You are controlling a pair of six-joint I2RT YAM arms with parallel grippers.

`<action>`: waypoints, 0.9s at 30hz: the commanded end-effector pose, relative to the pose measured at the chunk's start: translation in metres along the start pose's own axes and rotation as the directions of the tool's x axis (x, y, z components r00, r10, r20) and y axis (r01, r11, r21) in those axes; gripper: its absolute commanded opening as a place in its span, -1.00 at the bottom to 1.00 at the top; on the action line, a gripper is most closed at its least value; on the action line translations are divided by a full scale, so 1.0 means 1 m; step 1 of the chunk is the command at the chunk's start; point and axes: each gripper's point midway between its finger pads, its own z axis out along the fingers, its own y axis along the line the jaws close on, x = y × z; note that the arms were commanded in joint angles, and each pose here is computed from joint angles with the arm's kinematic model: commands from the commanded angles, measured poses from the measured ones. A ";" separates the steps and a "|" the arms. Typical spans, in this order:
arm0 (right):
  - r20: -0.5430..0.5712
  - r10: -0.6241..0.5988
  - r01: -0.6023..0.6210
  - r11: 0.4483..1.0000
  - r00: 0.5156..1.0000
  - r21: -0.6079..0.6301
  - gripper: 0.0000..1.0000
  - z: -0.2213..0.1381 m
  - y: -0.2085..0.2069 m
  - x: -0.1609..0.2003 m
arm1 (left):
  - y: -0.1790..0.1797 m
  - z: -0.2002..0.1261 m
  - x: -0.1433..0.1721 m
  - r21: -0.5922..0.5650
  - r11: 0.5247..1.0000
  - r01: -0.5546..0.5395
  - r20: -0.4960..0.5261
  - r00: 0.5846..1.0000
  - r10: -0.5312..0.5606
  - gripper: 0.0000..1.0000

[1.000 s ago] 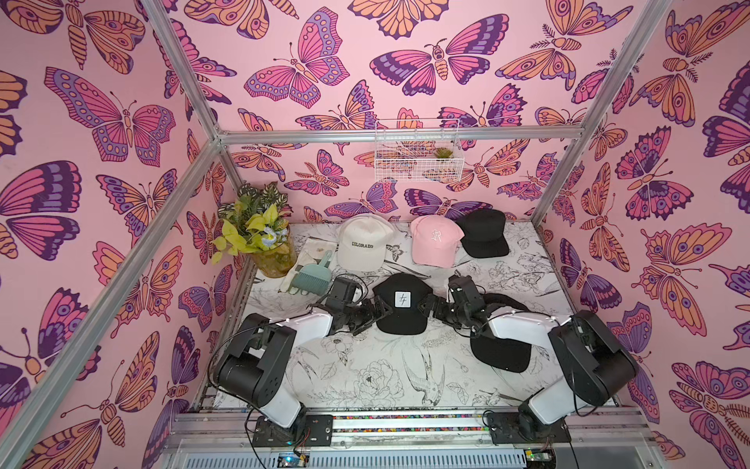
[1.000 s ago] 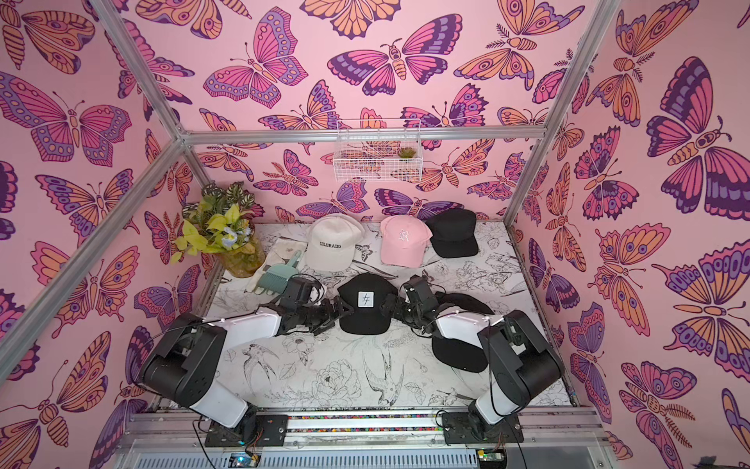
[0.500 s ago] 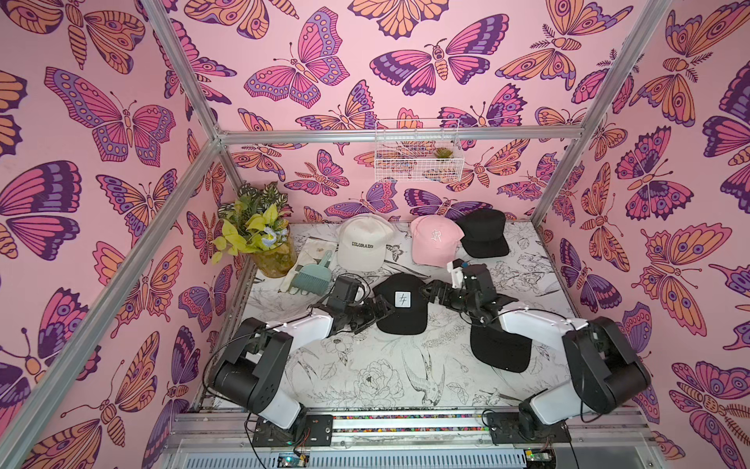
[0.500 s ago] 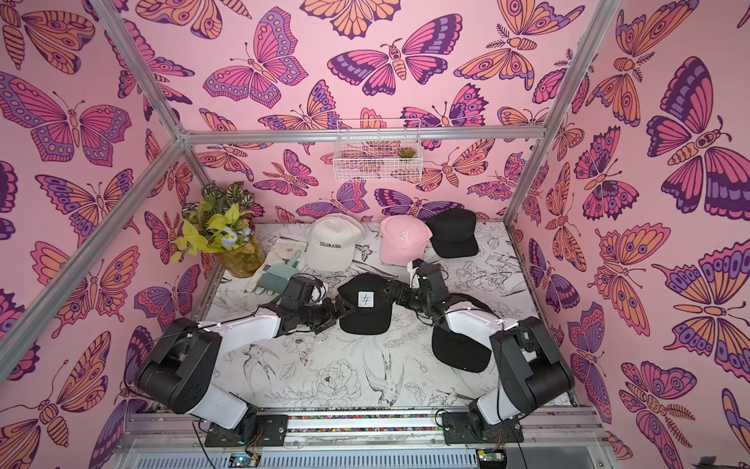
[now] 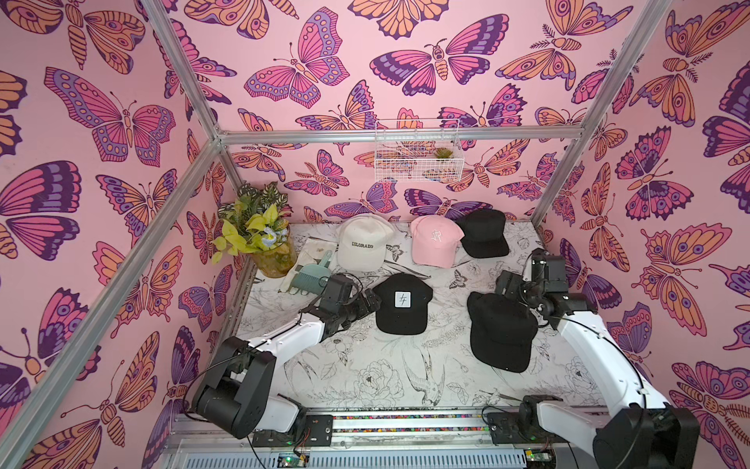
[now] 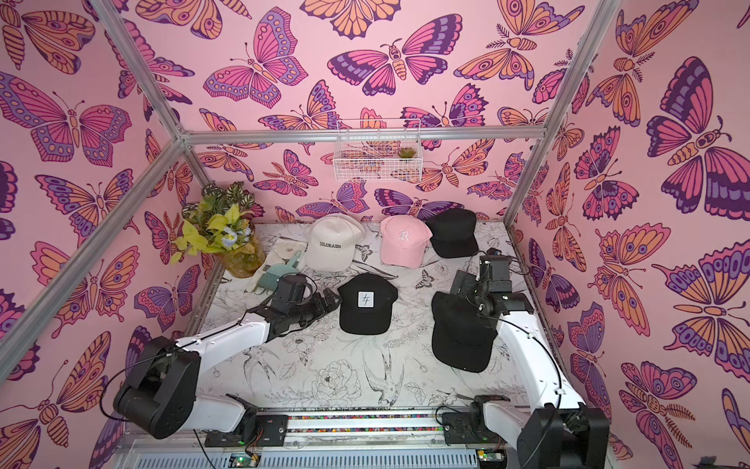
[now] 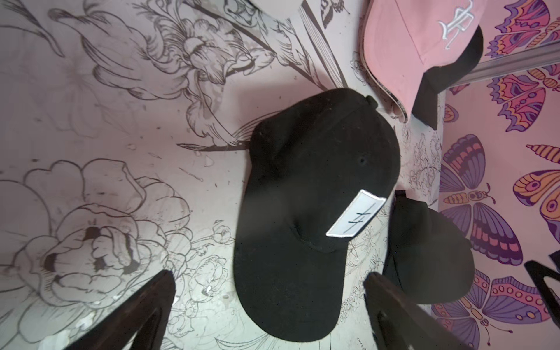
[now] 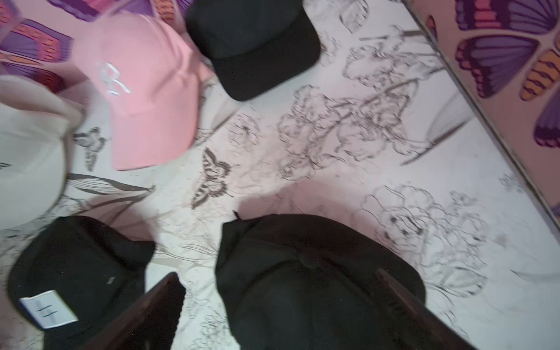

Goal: Stack the baseball caps by color
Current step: Move the baseball cap to the center of the board.

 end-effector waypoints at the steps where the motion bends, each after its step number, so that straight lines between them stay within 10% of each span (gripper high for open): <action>1: -0.122 -0.056 0.072 0.989 0.991 0.126 0.98 0.002 -0.027 0.021 | 0.008 0.001 -0.003 -0.034 0.999 -0.002 -0.001 1.000 0.002 1.00; 14: -0.350 0.044 -0.043 0.999 0.936 0.011 0.93 0.039 -0.004 0.068 | -0.011 0.001 -0.004 0.048 0.993 -0.106 -0.033 0.994 0.107 1.00; 27: -0.151 0.386 -0.402 0.910 0.910 -0.101 0.79 0.085 0.053 0.040 | -0.007 0.017 0.004 0.054 0.995 -0.089 -0.096 0.991 0.093 1.00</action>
